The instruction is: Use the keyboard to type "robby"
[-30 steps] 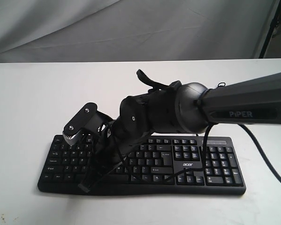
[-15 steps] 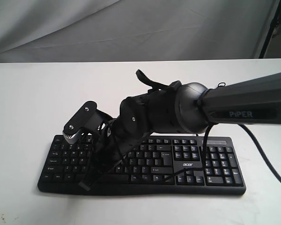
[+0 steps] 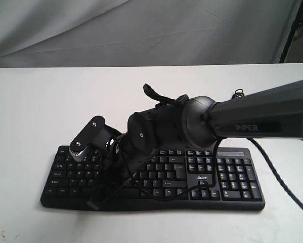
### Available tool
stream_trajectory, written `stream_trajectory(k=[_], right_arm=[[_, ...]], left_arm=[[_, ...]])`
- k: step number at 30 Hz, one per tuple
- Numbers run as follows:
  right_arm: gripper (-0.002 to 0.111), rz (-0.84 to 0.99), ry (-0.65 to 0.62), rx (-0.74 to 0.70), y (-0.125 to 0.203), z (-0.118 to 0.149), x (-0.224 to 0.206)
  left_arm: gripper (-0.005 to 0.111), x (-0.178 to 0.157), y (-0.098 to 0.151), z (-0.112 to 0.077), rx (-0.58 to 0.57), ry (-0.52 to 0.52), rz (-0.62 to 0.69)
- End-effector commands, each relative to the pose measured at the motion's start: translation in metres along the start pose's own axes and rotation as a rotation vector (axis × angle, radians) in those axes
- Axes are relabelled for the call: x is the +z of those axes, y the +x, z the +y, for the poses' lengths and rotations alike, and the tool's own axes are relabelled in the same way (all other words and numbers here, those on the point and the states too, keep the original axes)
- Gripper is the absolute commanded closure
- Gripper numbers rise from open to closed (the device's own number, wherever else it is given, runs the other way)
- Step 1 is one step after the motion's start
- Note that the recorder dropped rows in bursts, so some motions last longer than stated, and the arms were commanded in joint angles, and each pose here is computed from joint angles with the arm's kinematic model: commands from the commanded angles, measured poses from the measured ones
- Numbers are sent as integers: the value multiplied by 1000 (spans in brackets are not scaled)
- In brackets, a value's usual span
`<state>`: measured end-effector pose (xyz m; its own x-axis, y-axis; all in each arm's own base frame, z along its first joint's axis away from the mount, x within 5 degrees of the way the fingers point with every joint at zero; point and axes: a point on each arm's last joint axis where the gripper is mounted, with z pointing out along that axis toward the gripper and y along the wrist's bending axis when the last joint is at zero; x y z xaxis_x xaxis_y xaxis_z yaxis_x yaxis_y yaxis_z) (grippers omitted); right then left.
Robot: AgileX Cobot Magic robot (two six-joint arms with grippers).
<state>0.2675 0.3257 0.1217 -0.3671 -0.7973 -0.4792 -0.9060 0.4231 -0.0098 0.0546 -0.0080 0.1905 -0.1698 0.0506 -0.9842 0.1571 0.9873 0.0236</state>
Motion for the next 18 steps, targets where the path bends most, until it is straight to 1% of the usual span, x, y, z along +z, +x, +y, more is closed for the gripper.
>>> stream_trajectory(k=[1,6,14,18], right_arm=[[108,5,1,-4,0,0,2],[108,14,-10,-6,0,2,-4],[108,-51,4,-4,-14,2,-32],[108,-46,2,-6,-13,2,-31]], left_arm=[[107,0,1,0,3,5,-5],[107,0,1,0,3,5,-5],[107,0,1,0,3,5,-5],[107,0,1,0,3,5,-5]])
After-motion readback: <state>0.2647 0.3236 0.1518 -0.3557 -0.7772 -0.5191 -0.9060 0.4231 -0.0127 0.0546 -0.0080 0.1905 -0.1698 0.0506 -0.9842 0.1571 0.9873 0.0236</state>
